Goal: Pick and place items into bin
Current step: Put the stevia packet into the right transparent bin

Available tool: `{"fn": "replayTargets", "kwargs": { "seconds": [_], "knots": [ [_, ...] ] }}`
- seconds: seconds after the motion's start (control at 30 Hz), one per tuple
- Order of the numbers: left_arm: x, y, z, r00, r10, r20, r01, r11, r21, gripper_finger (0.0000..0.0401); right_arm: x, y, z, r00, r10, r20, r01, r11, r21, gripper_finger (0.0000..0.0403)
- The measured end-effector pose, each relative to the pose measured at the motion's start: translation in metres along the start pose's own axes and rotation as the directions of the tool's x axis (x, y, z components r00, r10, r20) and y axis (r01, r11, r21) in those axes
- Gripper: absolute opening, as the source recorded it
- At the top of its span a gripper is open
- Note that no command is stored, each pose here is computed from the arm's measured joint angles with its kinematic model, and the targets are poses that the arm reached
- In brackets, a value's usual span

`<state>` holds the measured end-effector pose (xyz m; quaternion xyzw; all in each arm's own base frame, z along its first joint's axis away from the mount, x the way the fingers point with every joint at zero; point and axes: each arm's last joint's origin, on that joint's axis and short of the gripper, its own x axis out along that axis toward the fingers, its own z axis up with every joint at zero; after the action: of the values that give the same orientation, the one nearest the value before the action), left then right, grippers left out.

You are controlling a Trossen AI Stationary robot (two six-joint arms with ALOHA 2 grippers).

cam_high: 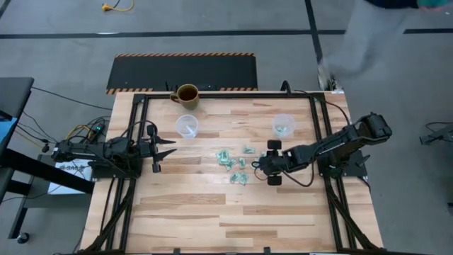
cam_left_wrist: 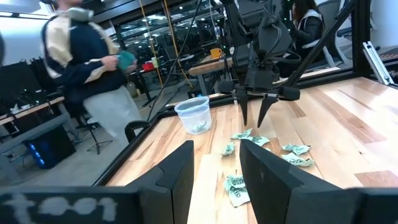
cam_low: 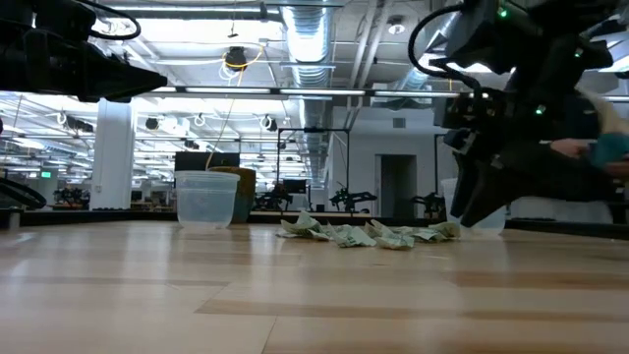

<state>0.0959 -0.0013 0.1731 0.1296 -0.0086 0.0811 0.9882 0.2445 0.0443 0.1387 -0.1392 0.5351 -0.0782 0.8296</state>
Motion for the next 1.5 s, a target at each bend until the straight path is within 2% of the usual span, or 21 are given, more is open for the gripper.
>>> {"fn": "replayTargets", "kwargs": {
  "seconds": [0.47, 0.77, 1.5],
  "knots": [
    [0.0, 0.0, 0.0, 1.0, 0.0, 0.0, 0.0, 1.0, 0.002, 0.0121, 0.006, -0.016, 0.0, 1.0, 0.01, -0.02, -0.009, 1.0, 0.019, 0.0132],
    [0.0, 0.0, 0.0, 1.0, 0.0, 0.0, 0.0, 1.0, 0.001, 0.0121, 0.007, -0.015, 0.001, 0.998, 0.054, -0.015, -0.055, 0.998, -0.013, 0.0129],
    [0.0, 0.0, 0.0, 1.0, 0.0, 0.0, 0.0, 1.0, 0.005, 0.0121, 0.008, -0.019, 0.002, 0.999, 0.046, -0.003, -0.046, 0.999, -0.008, 0.0129]
  ]
}}
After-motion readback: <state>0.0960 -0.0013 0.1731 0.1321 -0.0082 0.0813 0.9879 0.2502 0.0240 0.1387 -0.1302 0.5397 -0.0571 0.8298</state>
